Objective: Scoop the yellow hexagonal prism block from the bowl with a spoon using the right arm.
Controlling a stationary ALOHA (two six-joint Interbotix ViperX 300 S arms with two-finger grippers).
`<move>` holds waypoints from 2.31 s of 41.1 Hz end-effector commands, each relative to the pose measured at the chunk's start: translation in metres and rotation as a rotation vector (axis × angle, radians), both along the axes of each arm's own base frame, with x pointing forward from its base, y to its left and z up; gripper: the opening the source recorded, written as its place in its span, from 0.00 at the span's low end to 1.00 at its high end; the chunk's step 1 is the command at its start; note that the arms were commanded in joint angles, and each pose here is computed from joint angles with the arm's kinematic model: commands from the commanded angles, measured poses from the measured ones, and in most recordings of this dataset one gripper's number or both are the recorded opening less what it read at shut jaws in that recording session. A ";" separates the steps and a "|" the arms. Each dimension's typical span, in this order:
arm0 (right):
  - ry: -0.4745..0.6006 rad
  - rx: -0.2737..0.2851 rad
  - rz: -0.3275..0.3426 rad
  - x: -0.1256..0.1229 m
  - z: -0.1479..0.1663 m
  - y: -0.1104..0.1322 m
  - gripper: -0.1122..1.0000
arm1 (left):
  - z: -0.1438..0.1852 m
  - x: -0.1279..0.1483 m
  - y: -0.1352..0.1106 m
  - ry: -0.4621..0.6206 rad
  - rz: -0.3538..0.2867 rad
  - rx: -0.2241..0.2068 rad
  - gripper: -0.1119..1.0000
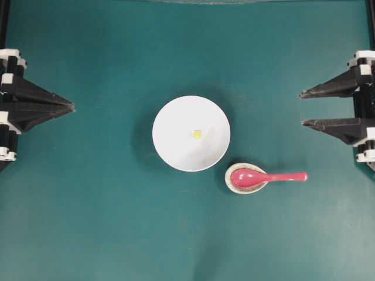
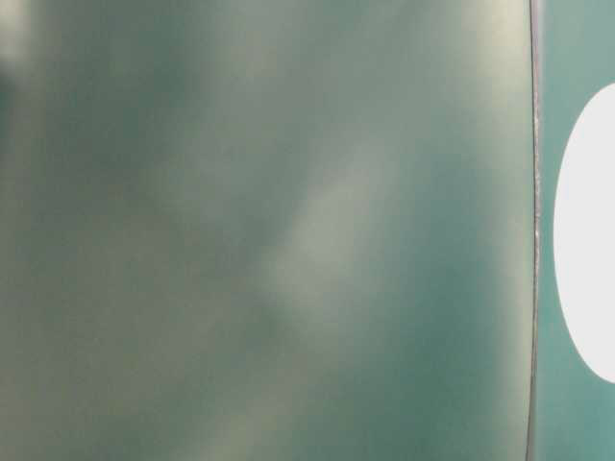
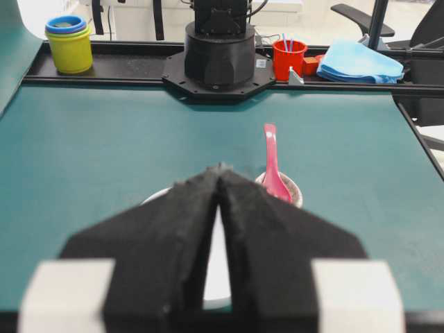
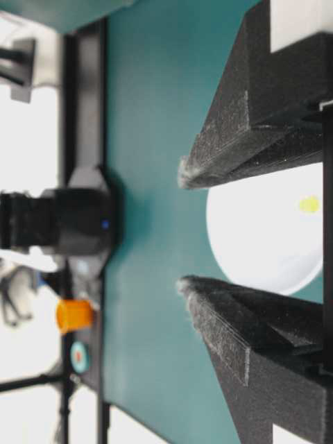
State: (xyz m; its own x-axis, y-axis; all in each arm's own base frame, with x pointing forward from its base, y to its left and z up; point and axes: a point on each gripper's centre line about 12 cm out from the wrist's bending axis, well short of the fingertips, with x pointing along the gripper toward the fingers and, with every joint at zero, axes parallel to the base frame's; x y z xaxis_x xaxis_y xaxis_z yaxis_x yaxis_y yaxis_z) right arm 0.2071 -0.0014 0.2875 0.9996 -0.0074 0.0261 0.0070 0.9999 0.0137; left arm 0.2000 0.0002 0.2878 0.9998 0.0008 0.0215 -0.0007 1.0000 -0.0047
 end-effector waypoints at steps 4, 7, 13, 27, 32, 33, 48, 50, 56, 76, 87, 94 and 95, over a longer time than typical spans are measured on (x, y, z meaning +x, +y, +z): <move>0.012 0.012 0.016 0.007 -0.001 0.004 0.62 | 0.009 0.003 0.000 -0.020 0.001 0.002 0.16; 0.034 0.019 0.026 0.011 -0.007 0.006 0.62 | 0.009 0.003 0.000 -0.021 0.001 0.002 0.16; 0.061 0.032 0.043 0.017 -0.022 0.011 0.62 | 0.009 0.003 0.000 -0.023 0.001 0.002 0.16; 0.106 0.079 0.085 0.021 -0.064 0.025 0.62 | 0.009 0.003 0.000 -0.023 0.000 0.020 0.16; 0.123 0.095 0.095 0.020 -0.079 0.030 0.62 | 0.009 0.002 0.000 -0.023 0.001 0.026 0.16; 0.130 0.098 0.099 0.020 -0.083 0.032 0.62 | 0.010 0.002 0.000 -0.025 0.000 0.027 0.16; 0.162 0.109 0.126 0.016 -0.123 0.048 0.62 | 0.008 0.003 0.000 -0.018 0.000 0.027 0.16; 0.164 0.109 0.126 0.015 -0.127 0.049 0.62 | 0.009 0.003 0.000 -0.021 0.000 0.029 0.16; 0.193 0.106 0.115 0.015 -0.144 0.053 0.62 | 0.009 0.003 0.000 -0.021 0.001 0.027 0.16; 0.293 0.099 0.071 0.017 -0.185 0.063 0.62 | 0.010 0.003 0.000 -0.026 0.000 0.031 0.16; 0.348 0.111 0.063 0.016 -0.199 0.064 0.62 | 0.009 0.003 0.000 -0.025 0.000 0.031 0.16; 0.367 0.109 0.061 0.015 -0.204 0.064 0.62 | 0.009 0.003 0.000 -0.023 0.000 0.031 0.16; 0.370 0.106 0.061 0.015 -0.204 0.064 0.62 | 0.009 0.003 0.000 -0.021 0.002 0.031 0.16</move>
